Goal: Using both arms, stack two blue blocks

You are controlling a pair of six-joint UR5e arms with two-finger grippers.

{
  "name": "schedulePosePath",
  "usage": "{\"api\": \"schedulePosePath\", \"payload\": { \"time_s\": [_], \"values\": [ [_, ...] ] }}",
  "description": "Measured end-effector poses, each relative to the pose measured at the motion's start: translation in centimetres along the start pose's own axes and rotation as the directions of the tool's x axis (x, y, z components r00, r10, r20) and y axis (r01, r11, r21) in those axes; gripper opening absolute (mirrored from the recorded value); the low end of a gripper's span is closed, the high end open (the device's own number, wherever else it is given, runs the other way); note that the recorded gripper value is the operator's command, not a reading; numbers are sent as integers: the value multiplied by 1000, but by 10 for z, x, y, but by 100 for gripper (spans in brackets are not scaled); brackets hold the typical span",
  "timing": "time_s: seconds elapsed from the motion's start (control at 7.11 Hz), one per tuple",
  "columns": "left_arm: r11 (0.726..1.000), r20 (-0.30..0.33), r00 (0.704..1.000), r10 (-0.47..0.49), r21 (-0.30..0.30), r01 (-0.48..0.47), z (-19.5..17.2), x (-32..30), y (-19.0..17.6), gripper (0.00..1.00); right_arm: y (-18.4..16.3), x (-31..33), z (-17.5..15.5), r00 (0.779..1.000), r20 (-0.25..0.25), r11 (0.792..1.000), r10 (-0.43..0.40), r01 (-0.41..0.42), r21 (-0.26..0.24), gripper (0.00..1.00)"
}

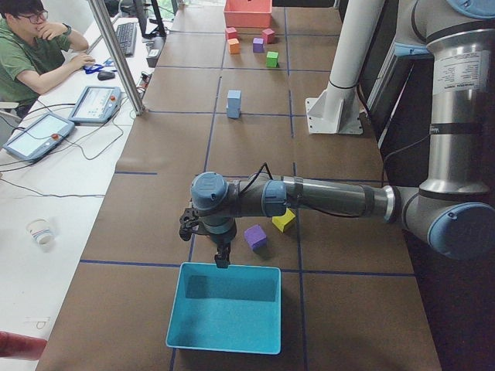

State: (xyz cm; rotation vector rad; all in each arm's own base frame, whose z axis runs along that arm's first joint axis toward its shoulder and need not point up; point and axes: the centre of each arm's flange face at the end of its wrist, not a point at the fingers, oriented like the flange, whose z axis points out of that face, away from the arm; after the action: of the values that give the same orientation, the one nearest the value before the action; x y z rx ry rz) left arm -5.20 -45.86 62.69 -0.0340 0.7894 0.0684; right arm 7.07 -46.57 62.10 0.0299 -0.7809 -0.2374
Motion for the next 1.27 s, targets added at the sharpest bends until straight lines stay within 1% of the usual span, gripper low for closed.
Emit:
{"api": "schedulePosePath", "payload": {
  "time_s": [0.28, 1.27],
  "values": [
    [1000, 14, 1000, -7, -10, 7, 4, -5, 5, 100, 0, 0, 0, 1000, 0, 1000, -2, 2, 1, 100],
    [1000, 15, 1000, -11, -23, 11, 10, -8, 8, 100, -2, -3, 0, 1000, 6, 1000, -7, 7, 3, 100]
  ]
}}
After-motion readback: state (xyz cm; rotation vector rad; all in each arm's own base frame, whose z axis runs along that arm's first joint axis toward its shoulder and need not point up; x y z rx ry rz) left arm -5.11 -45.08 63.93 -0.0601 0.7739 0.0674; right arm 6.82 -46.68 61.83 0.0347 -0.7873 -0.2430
